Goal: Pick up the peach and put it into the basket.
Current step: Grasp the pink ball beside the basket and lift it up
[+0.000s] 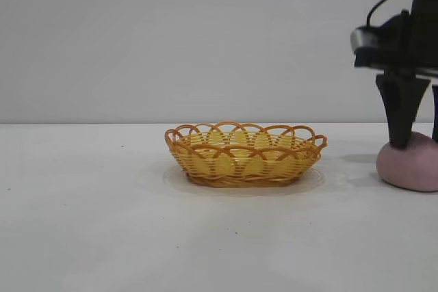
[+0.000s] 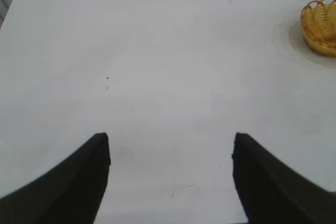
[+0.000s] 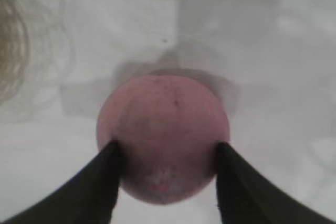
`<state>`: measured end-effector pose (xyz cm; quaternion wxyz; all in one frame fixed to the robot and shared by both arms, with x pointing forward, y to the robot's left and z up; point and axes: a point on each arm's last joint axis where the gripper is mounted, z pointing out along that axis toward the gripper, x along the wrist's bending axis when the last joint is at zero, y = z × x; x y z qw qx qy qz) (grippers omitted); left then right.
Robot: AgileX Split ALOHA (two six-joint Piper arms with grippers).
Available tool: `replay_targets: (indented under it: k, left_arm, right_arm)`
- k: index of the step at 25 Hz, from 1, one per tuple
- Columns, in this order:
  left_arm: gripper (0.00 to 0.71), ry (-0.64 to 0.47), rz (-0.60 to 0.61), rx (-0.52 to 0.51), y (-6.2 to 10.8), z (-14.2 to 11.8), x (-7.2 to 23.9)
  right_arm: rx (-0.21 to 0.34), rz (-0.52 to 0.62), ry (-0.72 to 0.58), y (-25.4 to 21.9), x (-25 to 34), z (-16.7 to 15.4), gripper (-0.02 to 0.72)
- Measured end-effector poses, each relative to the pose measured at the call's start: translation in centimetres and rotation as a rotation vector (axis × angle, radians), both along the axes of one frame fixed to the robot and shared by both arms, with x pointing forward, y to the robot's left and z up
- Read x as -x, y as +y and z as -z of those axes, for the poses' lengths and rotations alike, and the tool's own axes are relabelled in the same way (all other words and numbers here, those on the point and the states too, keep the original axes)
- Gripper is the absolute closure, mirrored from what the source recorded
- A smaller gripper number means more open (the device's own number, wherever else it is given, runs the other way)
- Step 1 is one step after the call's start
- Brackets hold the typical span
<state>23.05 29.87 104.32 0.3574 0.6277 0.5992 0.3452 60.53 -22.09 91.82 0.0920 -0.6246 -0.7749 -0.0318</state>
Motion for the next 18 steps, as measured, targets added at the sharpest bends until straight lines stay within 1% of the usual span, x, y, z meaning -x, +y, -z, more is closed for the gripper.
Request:
replay_targets:
  k: [3, 5, 6, 7, 11, 14, 16, 18]
  left_arm:
    - [0.230, 0.000, 0.000, 0.000, 0.0, 0.0, 0.0]
    - [0.230, 0.000, 0.000, 0.000, 0.0, 0.0, 0.0]
    - [0.230, 0.000, 0.000, 0.000, 0.0, 0.0, 0.0]
    - [0.230, 0.000, 0.000, 0.000, 0.0, 0.0, 0.0]
    - [0.230, 0.000, 0.000, 0.000, 0.0, 0.0, 0.0]
    - [0.230, 0.000, 0.000, 0.000, 0.0, 0.0, 0.0]
    - [0.230, 0.000, 0.000, 0.000, 0.0, 0.0, 0.0]
    - [0.230, 0.000, 0.000, 0.000, 0.0, 0.0, 0.0]
  right_arm:
    - [-0.005, -0.022, 0.002, 0.1, -0.2, 0.4, 0.600]
    - [-0.008, -0.042, -0.012, 0.1, -0.3, 0.3, 0.658]
    - [-0.010, -0.047, -0.018, 0.1, -0.5, 0.1, 0.641]
    - [-0.012, -0.052, -0.021, 0.1, -0.6, -0.1, 0.703]
    - [-0.027, -0.063, -0.046, 0.4, -1.4, -1.8, 0.703]
    - [-0.061, -0.067, -0.106, 0.9, -2.4, -4.5, 0.703]
    - [-0.072, -0.093, -0.146, 1.7, -2.7, -6.7, 0.703]
    - [-0.083, -0.138, -0.171, 3.4, -2.6, -8.2, 0.703]
